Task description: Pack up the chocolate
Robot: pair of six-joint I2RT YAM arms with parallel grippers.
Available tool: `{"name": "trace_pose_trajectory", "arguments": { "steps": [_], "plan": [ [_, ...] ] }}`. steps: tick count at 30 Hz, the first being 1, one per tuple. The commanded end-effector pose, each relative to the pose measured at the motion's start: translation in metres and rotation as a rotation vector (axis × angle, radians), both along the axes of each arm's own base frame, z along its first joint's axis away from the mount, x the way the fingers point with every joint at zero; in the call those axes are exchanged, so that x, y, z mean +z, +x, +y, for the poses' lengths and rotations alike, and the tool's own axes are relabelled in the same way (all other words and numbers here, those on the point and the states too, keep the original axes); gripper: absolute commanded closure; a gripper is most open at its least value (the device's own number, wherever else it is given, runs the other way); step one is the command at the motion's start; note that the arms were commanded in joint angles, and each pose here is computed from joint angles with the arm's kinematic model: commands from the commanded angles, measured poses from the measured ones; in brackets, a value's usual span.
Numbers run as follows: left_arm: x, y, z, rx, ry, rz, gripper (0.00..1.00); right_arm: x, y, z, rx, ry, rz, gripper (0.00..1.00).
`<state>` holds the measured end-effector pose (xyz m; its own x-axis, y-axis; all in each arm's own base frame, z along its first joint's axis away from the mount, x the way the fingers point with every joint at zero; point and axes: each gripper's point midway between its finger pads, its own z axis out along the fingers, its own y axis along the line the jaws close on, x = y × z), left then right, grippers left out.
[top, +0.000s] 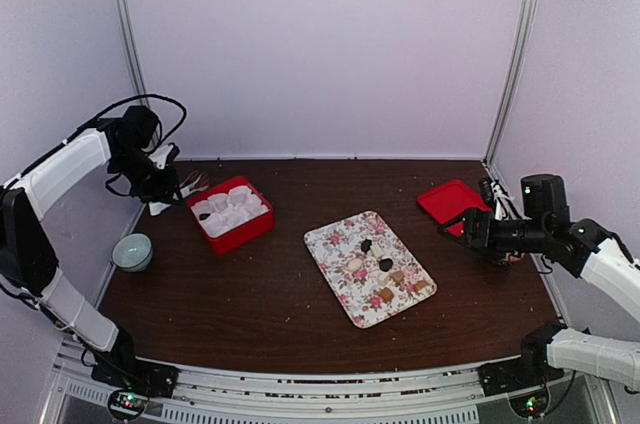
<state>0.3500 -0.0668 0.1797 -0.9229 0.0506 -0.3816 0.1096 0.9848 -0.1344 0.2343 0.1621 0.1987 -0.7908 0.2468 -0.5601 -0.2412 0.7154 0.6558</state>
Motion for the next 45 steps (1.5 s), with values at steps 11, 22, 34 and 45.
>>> {"name": "trace_pose_trajectory", "arguments": {
  "steps": [11, 22, 34, 45],
  "plan": [
    [0.053, -0.031, -0.139, -0.411, -0.18, -0.221, 0.65, 0.02, 0.003, 0.008, 0.072, 0.003, -0.034, 0.0],
    [0.012, -0.071, -0.251, -0.689, -0.201, -0.138, 0.65, 0.012, -0.008, -0.005, 0.0, 0.037, -0.028, 0.0],
    [-0.029, -0.1, -0.321, -0.818, -0.217, -0.041, 0.65, 0.007, -0.017, -0.013, -0.026, 0.02, -0.016, 0.0],
    [-0.055, -0.082, -0.324, -0.765, -0.144, -0.022, 0.65, 0.006, -0.017, -0.013, -0.025, 0.017, -0.011, 0.0]
  ]
}}
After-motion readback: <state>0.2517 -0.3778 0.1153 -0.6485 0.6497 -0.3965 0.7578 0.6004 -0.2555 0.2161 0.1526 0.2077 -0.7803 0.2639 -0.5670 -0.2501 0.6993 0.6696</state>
